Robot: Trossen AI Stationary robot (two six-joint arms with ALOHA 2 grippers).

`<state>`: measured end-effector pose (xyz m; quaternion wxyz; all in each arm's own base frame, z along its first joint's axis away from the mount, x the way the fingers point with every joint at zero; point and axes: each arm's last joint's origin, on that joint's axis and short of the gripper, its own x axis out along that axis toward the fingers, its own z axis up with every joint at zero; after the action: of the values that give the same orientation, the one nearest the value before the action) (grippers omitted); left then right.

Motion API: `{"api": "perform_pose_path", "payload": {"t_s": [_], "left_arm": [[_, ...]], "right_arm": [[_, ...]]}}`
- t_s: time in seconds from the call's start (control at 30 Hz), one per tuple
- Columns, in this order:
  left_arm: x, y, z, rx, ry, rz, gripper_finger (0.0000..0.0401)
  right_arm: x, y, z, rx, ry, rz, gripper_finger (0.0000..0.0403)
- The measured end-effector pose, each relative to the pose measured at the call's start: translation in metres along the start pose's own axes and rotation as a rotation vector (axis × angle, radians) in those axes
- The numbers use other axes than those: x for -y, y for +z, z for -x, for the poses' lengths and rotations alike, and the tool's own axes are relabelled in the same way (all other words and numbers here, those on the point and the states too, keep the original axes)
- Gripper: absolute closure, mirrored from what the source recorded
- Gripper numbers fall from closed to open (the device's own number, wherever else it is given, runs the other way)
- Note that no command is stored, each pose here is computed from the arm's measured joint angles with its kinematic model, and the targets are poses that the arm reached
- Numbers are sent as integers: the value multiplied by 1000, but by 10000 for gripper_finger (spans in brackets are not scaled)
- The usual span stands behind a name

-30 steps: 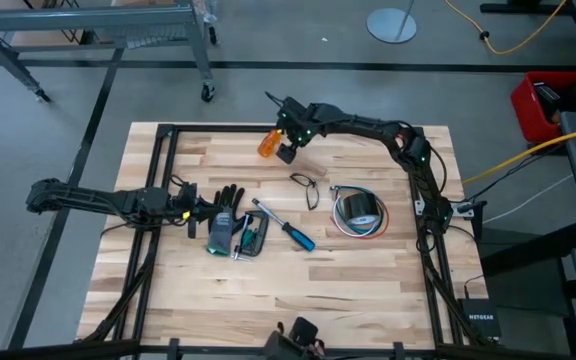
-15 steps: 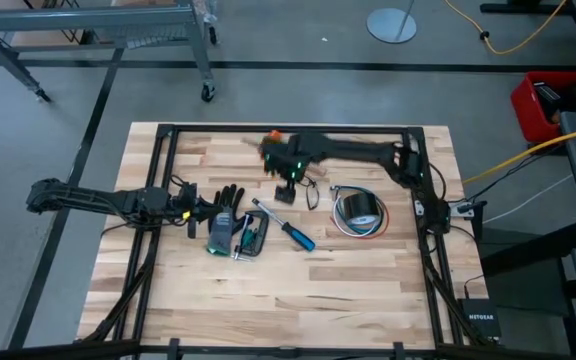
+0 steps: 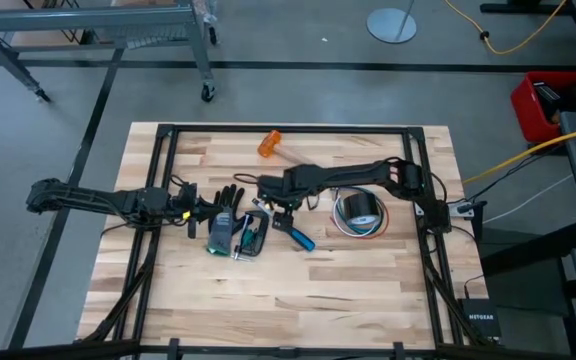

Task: Coil cords
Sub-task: Move the chisel to the top of the table

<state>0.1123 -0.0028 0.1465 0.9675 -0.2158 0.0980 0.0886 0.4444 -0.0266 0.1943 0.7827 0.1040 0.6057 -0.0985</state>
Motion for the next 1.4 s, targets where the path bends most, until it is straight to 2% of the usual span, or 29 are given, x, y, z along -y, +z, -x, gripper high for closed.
{"api": "perform_pose_path", "payload": {"t_s": [0.1, 0.23, 0.37, 0.5, 0.83, 1.1, 1.2, 1.3, 1.4], "left_arm": [[0, 0, 0, 0, 0, 3, 391], [0, 0, 0, 0, 0, 3, 391], [0, 0, 0, 0, 0, 3, 391], [0, 0, 0, -1, 0, 2, 391], [0, 0, 0, 0, 0, 0, 391], [0, 0, 0, 0, 0, 11, 391], [0, 0, 0, -2, 1, 22, 391], [0, 0, 0, -2, 1, 25, 391], [0, 0, 0, -3, 1, 27, 391]], "right_arm": [[1, -6, -8, -30, 9, -35, 98], [-1, -12, -19, -55, 85, -85, 98], [-9, -16, -27, -58, 202, -93, 98], [-18, -15, -29, -26, 231, -80, 98], [-32, -17, -33, 1, 186, -127, 98], [-52, -19, -53, -13, 280, -159, 98], [-55, -20, -58, -25, 267, -171, 99], [-56, -23, -59, -32, 215, -167, 112], [-54, -24, -60, -18, 164, -158, 149]]}}
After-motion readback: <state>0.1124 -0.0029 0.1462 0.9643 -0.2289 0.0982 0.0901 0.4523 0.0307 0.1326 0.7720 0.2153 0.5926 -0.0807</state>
